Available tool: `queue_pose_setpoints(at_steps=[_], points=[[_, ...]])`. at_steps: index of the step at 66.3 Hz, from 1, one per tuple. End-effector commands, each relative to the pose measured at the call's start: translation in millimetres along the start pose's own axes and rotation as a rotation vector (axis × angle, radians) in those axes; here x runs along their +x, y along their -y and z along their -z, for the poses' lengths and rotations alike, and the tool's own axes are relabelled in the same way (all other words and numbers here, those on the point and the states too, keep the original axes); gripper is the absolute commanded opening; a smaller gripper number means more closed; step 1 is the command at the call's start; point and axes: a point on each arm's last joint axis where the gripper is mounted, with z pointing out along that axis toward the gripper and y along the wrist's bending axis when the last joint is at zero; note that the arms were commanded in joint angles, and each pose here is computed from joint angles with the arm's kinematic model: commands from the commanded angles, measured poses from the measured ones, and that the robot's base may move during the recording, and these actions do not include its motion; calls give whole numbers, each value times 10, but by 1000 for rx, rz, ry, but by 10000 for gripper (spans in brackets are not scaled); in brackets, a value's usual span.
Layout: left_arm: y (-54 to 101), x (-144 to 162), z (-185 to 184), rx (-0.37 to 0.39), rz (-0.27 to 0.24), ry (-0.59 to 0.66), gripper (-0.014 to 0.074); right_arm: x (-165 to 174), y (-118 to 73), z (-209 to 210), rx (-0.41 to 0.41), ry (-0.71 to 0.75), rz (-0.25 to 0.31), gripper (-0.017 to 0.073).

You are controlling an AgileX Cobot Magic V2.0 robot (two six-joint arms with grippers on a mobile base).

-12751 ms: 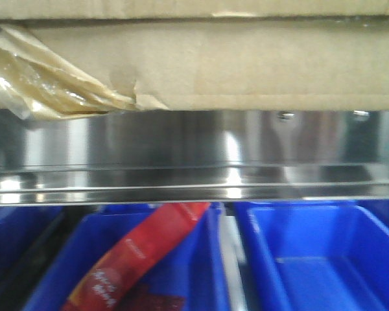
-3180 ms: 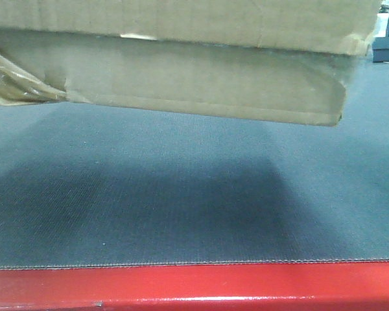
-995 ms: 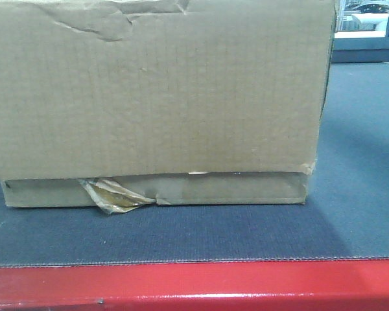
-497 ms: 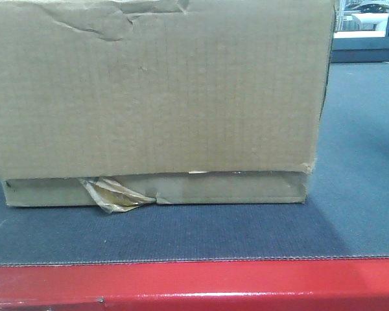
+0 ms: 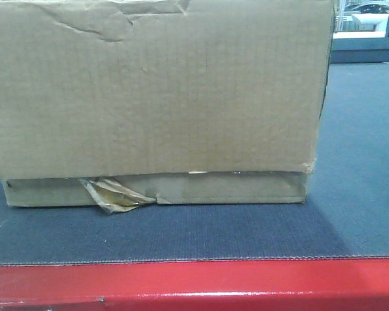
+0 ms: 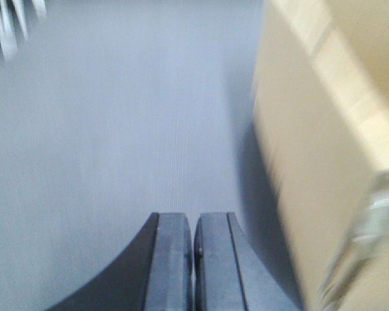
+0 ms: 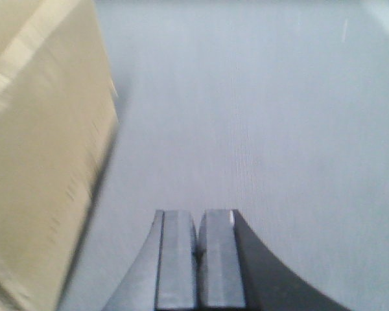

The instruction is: Grab carton from right shelf to conveyor

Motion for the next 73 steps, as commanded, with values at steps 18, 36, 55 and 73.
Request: queue_pose_setpoints(at_steps=[18, 36, 55, 73], points=[[-48, 163, 433, 3, 11, 209, 15, 412, 41, 493, -12, 293, 60, -79], [-49, 229, 405, -1, 10, 179, 15, 362, 34, 547, -21, 382, 60, -79], [-49, 229, 405, -1, 10, 179, 15, 360, 33, 547, -21, 384, 60, -79], [-49, 229, 405, -1, 10, 179, 15, 360, 33, 547, -21, 384, 60, -79]])
